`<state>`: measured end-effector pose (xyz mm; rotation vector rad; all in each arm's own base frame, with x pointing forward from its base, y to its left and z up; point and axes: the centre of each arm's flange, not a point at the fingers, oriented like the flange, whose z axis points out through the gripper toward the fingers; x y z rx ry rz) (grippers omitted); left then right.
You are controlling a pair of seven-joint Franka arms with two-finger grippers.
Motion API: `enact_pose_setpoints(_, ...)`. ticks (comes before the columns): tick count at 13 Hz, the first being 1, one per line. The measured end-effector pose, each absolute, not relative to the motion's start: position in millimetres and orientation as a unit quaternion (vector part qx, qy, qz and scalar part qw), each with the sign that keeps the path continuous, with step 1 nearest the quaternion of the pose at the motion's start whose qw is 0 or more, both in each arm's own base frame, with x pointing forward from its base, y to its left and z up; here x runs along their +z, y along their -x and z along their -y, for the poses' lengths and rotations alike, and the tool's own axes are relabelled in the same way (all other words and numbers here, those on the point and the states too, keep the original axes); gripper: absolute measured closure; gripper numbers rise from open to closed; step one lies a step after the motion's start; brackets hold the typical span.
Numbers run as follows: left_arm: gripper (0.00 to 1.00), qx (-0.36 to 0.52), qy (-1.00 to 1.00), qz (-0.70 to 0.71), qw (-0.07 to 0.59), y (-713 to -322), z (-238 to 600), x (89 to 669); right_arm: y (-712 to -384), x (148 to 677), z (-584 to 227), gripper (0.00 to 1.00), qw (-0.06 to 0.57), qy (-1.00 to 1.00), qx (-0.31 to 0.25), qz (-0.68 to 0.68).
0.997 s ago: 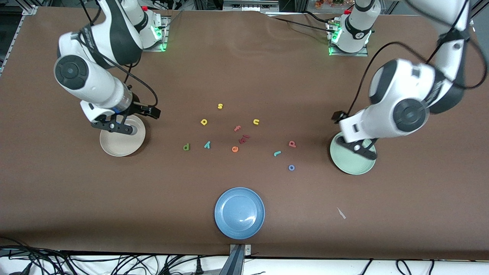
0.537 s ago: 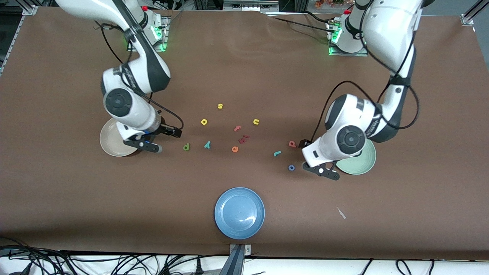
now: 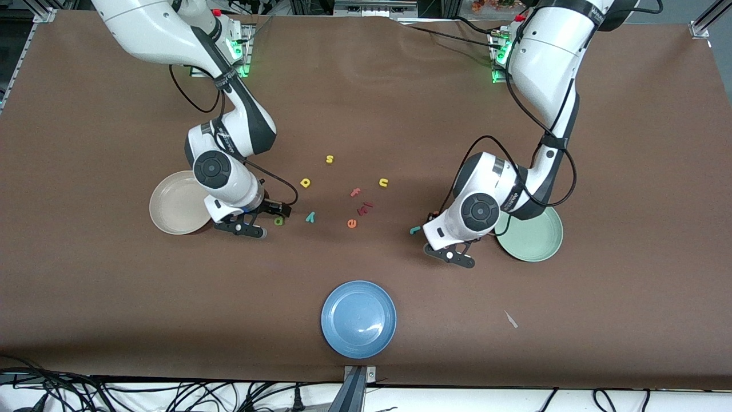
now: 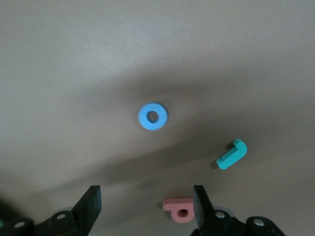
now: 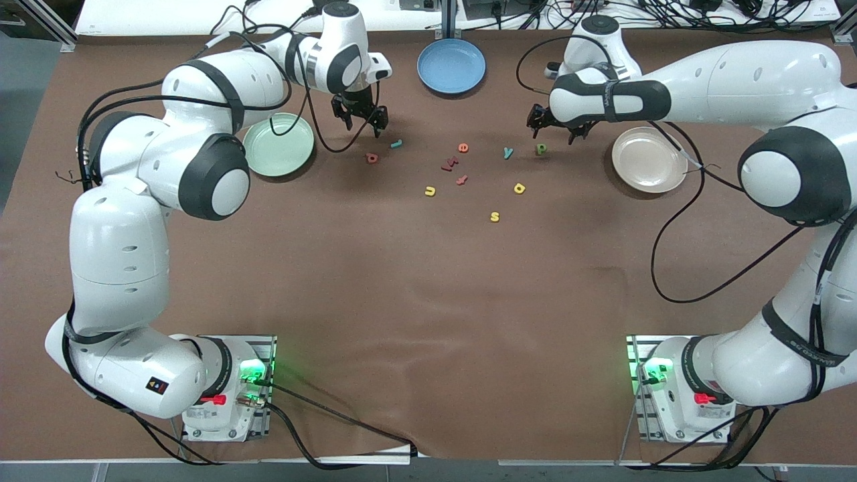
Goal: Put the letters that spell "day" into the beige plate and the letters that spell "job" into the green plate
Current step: 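Reach both grippers down to the green p and pink d letters, then place the green p on the white plate while the left gripper places pink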
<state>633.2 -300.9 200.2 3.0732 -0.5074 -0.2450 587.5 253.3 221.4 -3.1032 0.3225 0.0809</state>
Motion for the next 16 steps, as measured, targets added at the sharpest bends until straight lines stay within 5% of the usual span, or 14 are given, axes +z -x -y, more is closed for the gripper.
enact_pose_setpoints(11,0.21,-0.100,-0.979,0.178,0.008,-593,311,166,-582,176,-261,0.06,0.012,0.994,0.036,-0.099)
enact_pose_setpoints(13,0.29,-0.099,-0.979,0.178,0.008,-593,310,167,-583,177,-260,0.11,0.012,0.994,0.035,-0.100)
enact_pose_setpoints(15,0.48,-0.097,-0.979,0.176,0.008,-594,309,170,-586,178,-258,0.14,0.011,0.994,0.033,-0.102)
enact_pose_setpoints(16,0.48,-0.097,-0.979,0.177,0.008,-594,309,170,-587,176,-256,0.15,0.011,0.994,0.033,-0.104)
